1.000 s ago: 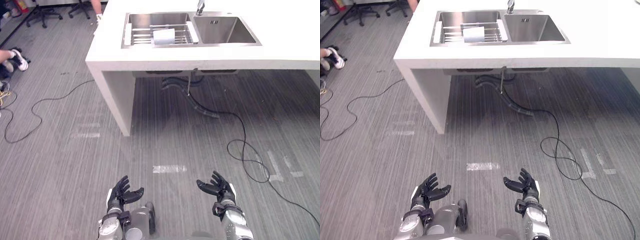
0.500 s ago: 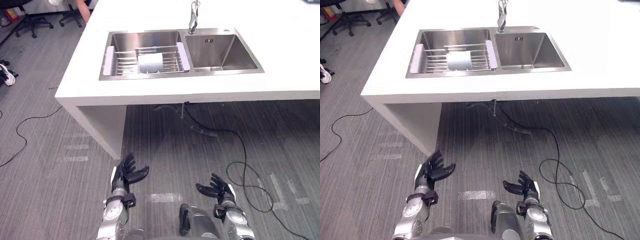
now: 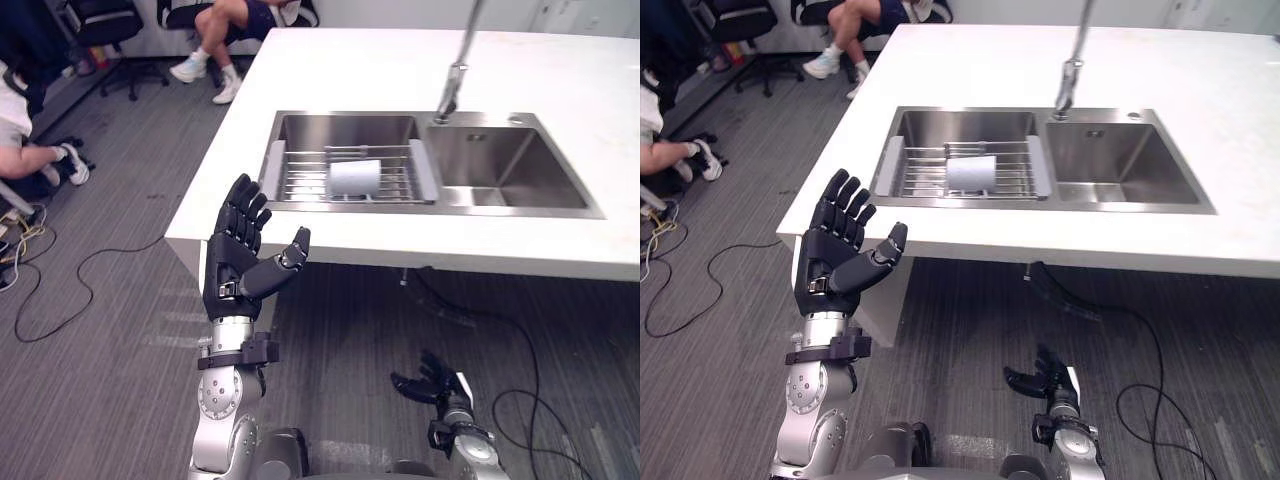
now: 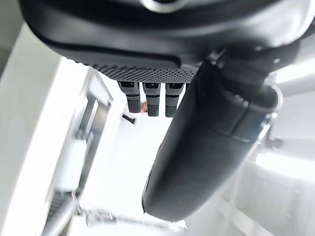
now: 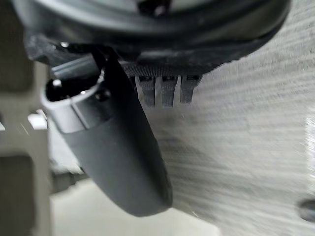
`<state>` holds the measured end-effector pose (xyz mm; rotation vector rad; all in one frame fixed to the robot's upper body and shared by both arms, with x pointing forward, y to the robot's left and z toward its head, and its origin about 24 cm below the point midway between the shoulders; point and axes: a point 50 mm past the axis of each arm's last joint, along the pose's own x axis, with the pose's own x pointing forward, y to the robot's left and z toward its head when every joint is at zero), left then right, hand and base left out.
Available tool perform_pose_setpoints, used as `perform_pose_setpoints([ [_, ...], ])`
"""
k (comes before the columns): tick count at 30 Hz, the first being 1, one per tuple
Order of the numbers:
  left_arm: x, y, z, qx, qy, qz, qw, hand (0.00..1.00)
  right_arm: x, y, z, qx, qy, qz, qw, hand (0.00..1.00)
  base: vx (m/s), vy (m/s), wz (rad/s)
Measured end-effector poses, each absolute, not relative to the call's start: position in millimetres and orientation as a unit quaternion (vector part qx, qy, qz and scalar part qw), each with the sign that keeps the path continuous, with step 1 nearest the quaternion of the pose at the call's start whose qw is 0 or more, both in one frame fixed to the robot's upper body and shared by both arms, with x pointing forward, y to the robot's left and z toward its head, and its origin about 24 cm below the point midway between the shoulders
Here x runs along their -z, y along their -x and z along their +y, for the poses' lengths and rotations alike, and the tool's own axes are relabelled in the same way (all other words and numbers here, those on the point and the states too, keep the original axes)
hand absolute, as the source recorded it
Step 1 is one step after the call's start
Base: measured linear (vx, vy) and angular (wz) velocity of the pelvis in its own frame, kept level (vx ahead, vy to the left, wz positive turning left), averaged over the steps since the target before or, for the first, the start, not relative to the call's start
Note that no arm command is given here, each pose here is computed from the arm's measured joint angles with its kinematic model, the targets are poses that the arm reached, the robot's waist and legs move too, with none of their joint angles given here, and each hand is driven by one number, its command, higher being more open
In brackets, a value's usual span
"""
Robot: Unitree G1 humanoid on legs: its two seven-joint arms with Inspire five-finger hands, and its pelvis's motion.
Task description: Walk over to the sink, pick up the cup, carry it to the dishwasher, place the cup inside the dishwasher, then close the dishwasher door
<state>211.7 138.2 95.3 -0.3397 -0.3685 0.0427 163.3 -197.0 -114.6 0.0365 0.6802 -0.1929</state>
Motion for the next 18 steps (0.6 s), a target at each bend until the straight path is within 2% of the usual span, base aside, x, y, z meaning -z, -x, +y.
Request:
perform_pose_setpoints([
  [4, -94.5, -209.6, 129.4, 0.013, 0.158, -0.173, 0.972, 0.90, 110.6, -173.4, -191.5, 0.075, -0.013, 0.321, 0.944, 0.90, 0.22, 0.103, -0.51],
  [7, -93.4, -207.4, 118.8, 0.057, 0.125, -0.164, 0.977, 0.90, 117.4, -159.5, -185.1, 0.075, -0.023, 0.338, 0.938, 0.90, 0.21, -0.034, -0.07],
  [12, -109.5, -205.0, 116.4, 0.063, 0.115, -0.199, 0.971, 0.90, 113.2, -157.8, -179.4, 0.066, -0.036, 0.327, 0.942, 0.90, 0.32, -0.193, -0.01],
  [18, -110.1, -214.0, 108.0, 0.058, 0.096, -0.202, 0.973, 0.90, 109.1, -150.7, -200.1, 0.091, -0.019, 0.322, 0.942, 0.90, 0.32, -0.168, 0.13],
])
